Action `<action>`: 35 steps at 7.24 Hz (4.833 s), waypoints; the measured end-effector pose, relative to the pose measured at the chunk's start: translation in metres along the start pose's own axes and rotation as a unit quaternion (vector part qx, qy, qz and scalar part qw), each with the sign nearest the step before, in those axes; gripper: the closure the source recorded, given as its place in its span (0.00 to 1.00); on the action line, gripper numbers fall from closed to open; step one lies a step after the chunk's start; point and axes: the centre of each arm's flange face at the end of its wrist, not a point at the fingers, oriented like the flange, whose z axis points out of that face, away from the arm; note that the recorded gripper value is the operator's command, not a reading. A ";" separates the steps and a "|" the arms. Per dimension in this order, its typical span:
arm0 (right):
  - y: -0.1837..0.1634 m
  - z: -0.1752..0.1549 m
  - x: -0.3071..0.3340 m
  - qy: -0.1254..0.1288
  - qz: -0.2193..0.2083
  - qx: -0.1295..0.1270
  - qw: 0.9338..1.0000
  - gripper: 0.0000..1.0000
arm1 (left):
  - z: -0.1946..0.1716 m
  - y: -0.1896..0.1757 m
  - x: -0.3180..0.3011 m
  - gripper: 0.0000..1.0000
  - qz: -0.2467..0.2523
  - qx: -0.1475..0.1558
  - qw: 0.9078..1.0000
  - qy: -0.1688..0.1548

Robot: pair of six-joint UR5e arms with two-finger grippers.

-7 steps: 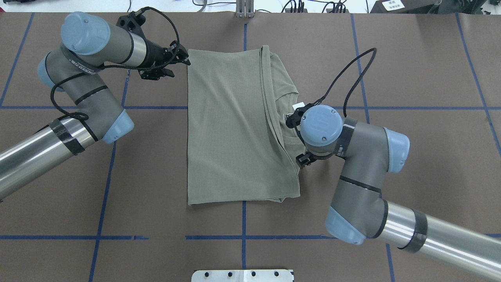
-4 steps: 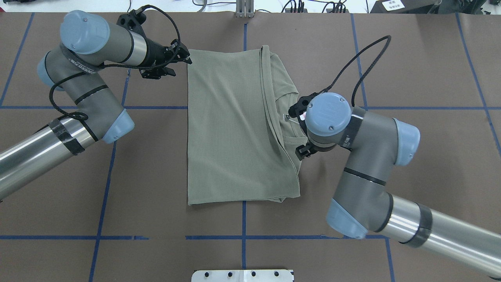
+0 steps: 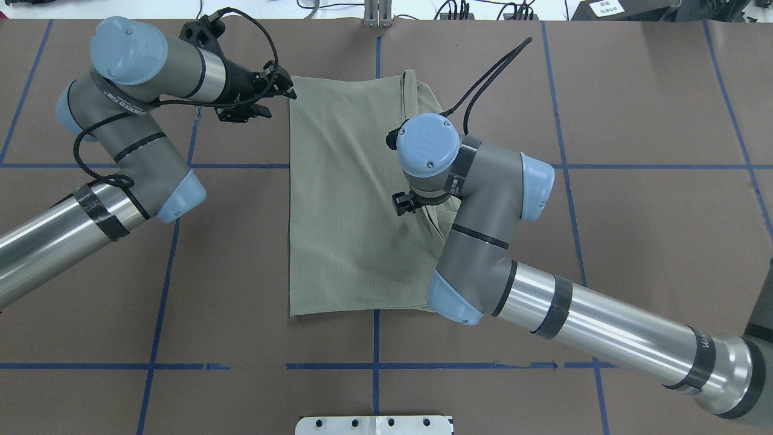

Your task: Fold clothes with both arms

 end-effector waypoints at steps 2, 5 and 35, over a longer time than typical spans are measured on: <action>-0.005 0.016 0.003 0.010 0.001 -0.009 1.000 0.00 | 0.000 0.000 -0.001 0.31 0.000 0.000 1.000 0.000; -0.011 0.043 0.074 0.027 -0.021 -0.037 0.999 0.00 | 0.000 0.000 -0.002 0.31 -0.001 0.000 1.000 -0.001; 0.164 -0.013 -0.019 -0.092 0.453 0.010 0.886 1.00 | -0.036 0.039 -0.015 0.31 -0.035 -0.014 0.999 0.027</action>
